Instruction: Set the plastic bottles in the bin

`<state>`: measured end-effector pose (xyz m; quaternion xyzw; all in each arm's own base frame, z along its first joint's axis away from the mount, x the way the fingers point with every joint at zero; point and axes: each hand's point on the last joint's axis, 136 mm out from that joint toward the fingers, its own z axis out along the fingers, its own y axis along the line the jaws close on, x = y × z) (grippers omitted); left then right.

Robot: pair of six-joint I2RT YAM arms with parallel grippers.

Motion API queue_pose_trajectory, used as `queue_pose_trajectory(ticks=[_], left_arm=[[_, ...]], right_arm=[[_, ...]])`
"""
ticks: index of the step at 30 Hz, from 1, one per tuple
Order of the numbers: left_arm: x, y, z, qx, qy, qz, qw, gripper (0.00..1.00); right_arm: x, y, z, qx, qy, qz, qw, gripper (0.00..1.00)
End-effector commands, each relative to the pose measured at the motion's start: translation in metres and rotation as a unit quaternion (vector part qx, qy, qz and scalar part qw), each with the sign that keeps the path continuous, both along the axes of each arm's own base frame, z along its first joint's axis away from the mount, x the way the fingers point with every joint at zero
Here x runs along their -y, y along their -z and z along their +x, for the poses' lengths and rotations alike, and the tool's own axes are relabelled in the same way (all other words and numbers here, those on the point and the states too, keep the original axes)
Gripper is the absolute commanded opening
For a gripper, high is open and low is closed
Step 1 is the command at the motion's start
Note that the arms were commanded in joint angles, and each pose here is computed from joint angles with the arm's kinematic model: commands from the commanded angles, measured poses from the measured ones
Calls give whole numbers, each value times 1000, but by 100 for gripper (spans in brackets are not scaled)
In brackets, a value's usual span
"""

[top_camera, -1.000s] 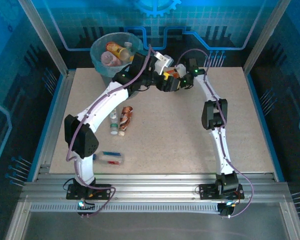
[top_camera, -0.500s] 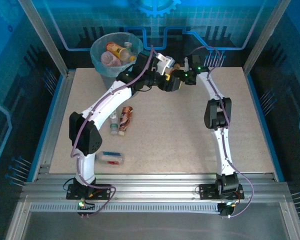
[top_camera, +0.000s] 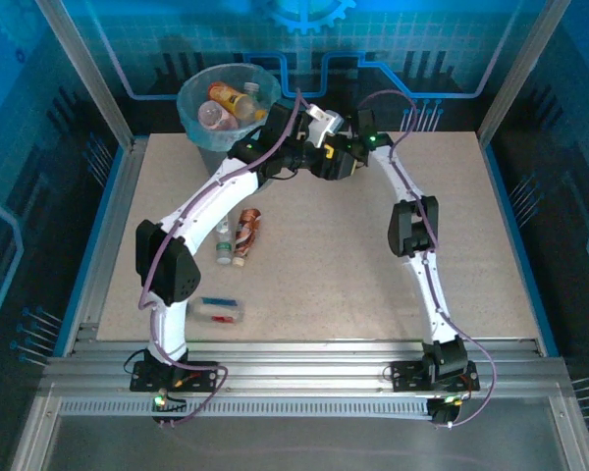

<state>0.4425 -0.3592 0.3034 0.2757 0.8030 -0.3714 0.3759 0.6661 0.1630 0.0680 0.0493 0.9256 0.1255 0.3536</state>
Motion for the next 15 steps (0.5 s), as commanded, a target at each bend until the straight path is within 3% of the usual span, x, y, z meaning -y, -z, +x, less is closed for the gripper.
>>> queue_pose_trajectory(ticks=[1, 8, 15], left_arm=[[-1, -2, -5, -4, 11, -2, 1000, 77], [-5, 1, -2, -8, 5, 0, 1000, 77], [-6, 1, -1, -15, -2, -6, 1000, 77]], right_arm=[[-5, 19, 9, 6, -11, 14, 1000, 89], [-8, 19, 13, 11, -27, 35, 999, 65], [-9, -1, 11, 28, -57, 20, 998, 53]])
